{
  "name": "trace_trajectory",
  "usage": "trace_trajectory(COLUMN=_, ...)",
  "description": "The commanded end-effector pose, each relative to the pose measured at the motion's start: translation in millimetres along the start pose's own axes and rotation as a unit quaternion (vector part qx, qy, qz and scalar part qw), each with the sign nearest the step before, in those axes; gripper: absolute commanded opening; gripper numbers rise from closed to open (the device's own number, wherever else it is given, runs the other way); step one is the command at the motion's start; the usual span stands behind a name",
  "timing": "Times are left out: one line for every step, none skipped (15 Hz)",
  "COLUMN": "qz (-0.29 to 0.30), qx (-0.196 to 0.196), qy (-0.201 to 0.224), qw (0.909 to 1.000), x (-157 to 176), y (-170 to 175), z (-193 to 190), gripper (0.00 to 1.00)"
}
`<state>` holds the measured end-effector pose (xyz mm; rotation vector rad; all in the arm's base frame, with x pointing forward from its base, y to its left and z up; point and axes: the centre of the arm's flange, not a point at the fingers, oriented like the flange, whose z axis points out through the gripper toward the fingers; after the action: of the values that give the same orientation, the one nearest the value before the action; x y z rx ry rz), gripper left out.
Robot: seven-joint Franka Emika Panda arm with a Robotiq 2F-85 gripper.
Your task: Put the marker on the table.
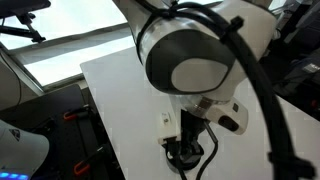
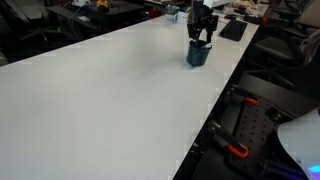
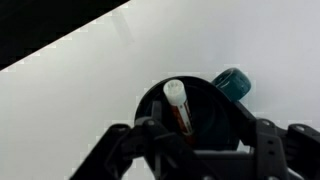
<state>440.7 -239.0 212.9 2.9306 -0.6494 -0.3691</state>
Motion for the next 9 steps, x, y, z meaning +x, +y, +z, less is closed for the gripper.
trace_trajectory(qz=0.0, qx=0.01, qy=0.004, qw=0.9999, x=-0.6, y=4.7, z=-7.1, gripper=0.71)
trace_trajectory(qz=0.001, qx=0.01, qy=0.004, qw=0.9999, x=-0.6, y=5.7, z=-7.2, gripper=0.71)
trace_trajectory(qz=0.002, qx=0.011, qy=0.004, qw=0.9999, x=-0.7, y=6.6, z=-7.5, gripper=0.71)
trace_trajectory(qz=0.003, qx=0.012, qy=0.004, qw=0.9999, x=-0.9, y=7.9, z=-7.6, gripper=0.71)
trace_trajectory(qz=0.005, qx=0.013, qy=0.004, qw=0.9999, x=-1.4, y=9.0, z=-7.2, gripper=0.71)
trace_trajectory(qz=0.007, qx=0.015, qy=0.005, qw=0.9999, x=-2.2, y=10.6, z=-7.2, gripper=0.7)
trace_trajectory(qz=0.008, qx=0.017, qy=0.005, qw=0.9998, x=-2.5, y=11.7, z=-7.1, gripper=0.7)
trace_trajectory(qz=0.011, qx=0.019, qy=0.005, qw=0.9997, x=-2.8, y=13.0, z=-6.8, gripper=0.67)
trace_trajectory(qz=0.014, qx=0.021, qy=0.005, qw=0.9997, x=-3.3, y=14.4, z=-6.7, gripper=0.66)
